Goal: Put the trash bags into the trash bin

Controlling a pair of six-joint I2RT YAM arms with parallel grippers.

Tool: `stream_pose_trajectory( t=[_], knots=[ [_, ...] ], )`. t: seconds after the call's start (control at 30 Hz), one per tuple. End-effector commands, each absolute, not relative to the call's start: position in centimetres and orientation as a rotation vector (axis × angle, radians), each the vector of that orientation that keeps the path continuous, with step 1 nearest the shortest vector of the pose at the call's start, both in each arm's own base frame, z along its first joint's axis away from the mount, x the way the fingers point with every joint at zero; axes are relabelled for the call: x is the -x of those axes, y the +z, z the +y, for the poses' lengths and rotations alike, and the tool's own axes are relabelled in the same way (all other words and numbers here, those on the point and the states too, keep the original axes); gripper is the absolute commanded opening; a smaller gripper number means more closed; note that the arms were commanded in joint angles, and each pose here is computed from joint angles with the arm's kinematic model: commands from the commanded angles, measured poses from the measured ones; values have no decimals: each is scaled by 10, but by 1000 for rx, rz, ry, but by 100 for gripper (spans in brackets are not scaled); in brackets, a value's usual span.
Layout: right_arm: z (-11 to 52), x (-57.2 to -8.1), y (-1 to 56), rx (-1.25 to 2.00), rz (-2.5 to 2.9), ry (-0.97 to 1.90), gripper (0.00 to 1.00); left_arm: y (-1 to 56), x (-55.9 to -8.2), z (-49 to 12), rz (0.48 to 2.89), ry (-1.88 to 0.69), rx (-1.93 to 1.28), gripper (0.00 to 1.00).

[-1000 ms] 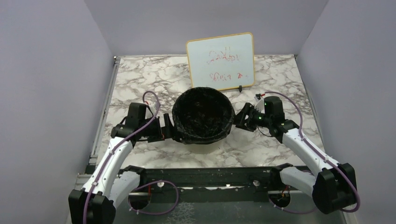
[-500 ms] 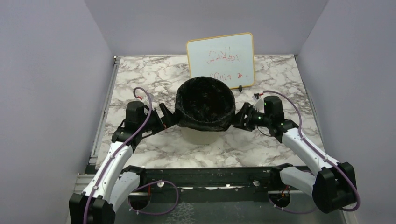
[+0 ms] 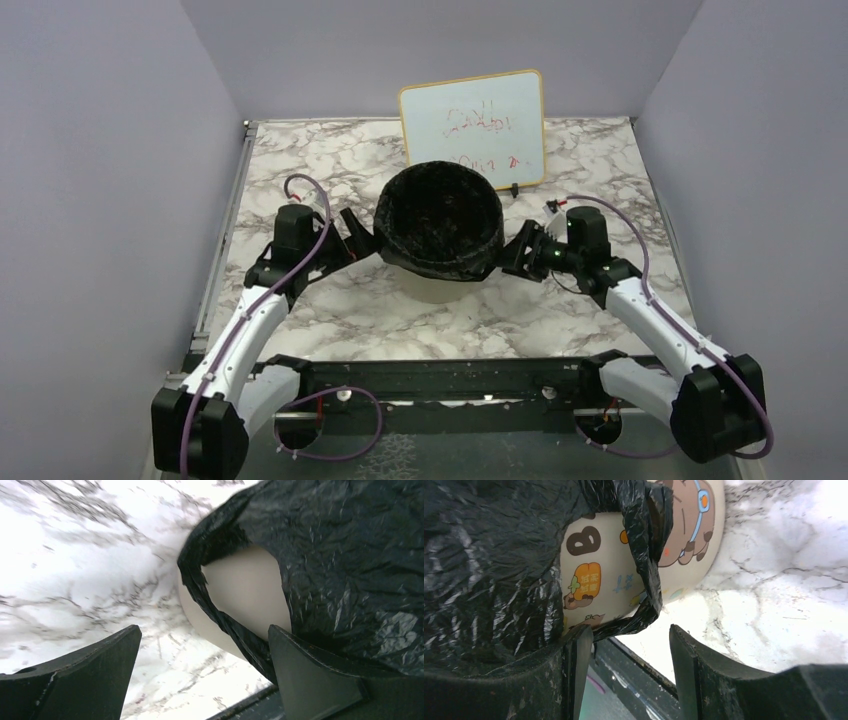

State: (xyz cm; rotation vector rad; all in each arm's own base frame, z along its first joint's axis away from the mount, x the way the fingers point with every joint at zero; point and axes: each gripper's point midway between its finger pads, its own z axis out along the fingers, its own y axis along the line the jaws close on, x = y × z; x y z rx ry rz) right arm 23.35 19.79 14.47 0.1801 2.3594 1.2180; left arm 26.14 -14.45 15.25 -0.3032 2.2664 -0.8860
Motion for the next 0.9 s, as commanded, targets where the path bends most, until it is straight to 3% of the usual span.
stream_pose_trajectory(
  t=[0.0,0.3,0.5,0.87],
  knots=[
    [178,-248,151,-274,2289,1042,63,163,-278,-118,2216,-660,275,99],
    [180,-290,160,-287,2230,984,63,162,-286,-167,2224,-1005,122,99],
    [175,-322,176,-339,2067,954,62,160,-304,-152,2225,-872,199,99],
    [180,-329,165,-321,2142,946,63,168,-322,-146,2154,-841,293,99]
  ],
)
